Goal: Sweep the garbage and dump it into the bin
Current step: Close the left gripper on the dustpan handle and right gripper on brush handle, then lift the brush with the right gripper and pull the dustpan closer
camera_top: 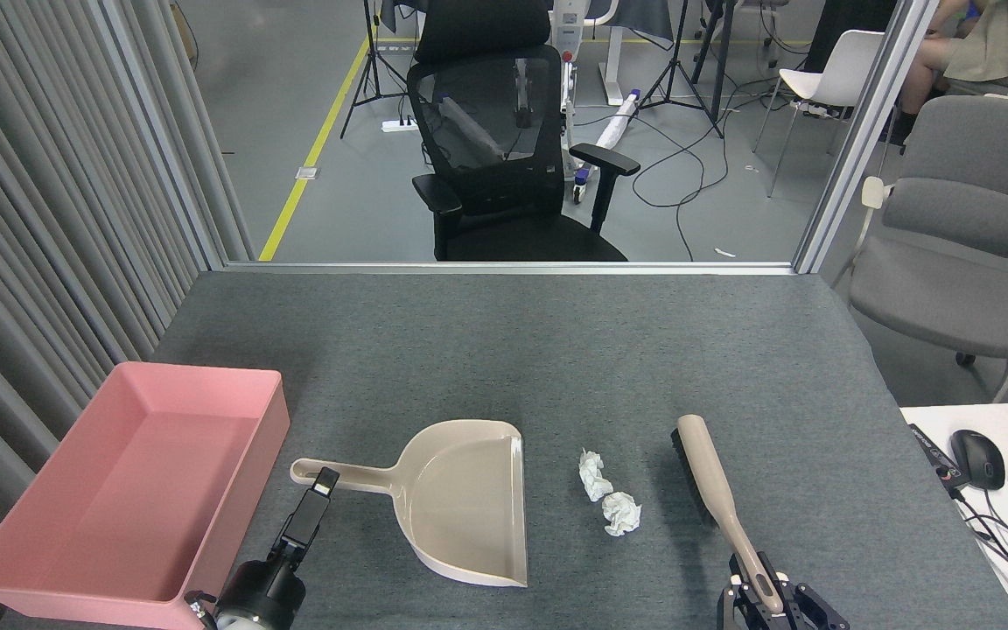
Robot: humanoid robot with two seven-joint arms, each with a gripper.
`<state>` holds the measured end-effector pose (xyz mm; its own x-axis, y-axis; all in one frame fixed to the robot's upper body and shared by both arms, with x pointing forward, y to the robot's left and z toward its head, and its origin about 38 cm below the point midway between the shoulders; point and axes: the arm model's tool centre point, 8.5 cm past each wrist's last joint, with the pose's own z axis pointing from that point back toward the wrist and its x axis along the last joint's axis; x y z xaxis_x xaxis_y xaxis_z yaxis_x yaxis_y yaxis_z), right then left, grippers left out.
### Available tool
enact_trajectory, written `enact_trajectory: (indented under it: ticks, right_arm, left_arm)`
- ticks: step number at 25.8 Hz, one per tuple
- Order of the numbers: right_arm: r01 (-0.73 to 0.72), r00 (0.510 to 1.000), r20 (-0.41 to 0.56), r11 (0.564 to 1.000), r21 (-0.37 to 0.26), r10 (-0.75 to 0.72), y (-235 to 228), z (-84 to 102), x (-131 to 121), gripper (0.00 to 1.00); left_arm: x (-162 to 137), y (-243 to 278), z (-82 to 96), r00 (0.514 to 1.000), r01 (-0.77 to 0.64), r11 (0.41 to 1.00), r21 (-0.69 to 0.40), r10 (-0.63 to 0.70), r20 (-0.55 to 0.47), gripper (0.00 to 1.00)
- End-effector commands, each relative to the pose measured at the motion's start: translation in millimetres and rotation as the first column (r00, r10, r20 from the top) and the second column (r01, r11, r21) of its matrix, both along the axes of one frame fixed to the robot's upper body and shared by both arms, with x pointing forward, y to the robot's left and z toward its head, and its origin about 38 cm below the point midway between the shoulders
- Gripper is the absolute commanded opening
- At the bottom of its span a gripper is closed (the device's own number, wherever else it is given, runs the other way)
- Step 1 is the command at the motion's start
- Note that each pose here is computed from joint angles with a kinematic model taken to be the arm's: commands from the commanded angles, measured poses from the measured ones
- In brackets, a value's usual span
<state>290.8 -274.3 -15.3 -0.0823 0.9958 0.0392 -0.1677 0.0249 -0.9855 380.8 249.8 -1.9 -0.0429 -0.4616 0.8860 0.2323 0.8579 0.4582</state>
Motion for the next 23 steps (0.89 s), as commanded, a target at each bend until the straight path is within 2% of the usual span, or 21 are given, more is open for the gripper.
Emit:
enact_trajectory:
  ticks: [1,9,14,23]
  right_arm:
    - [0.000,1.000,-0.001,1.000,-0.002,0.000,-1,0.0,-1,0.06]
    - [0.001,1.000,0.003,1.000,-0.003,-0.001,-2,1.4,-2,0.07]
    - [-0.001,1.000,0.012,1.000,-0.009,0.001,-3,4.6,-1,0.07]
    - [0.001,1.000,0.017,1.000,-0.009,0.000,-3,6.2,-1,0.08]
  left_arm:
    - [9,-4,-3.5,1.000,-0.001,1.000,-0.014,0.001,-0.007,0.99]
    - [21,-11,-7.7,1.000,0.018,0.999,-0.035,-0.018,-0.007,0.99]
    - [21,-11,-23.1,0.999,0.013,0.998,-0.058,-0.016,-0.048,0.99]
    - [35,-26,-18.7,0.999,-0.022,0.991,-0.131,0.017,-0.039,0.99]
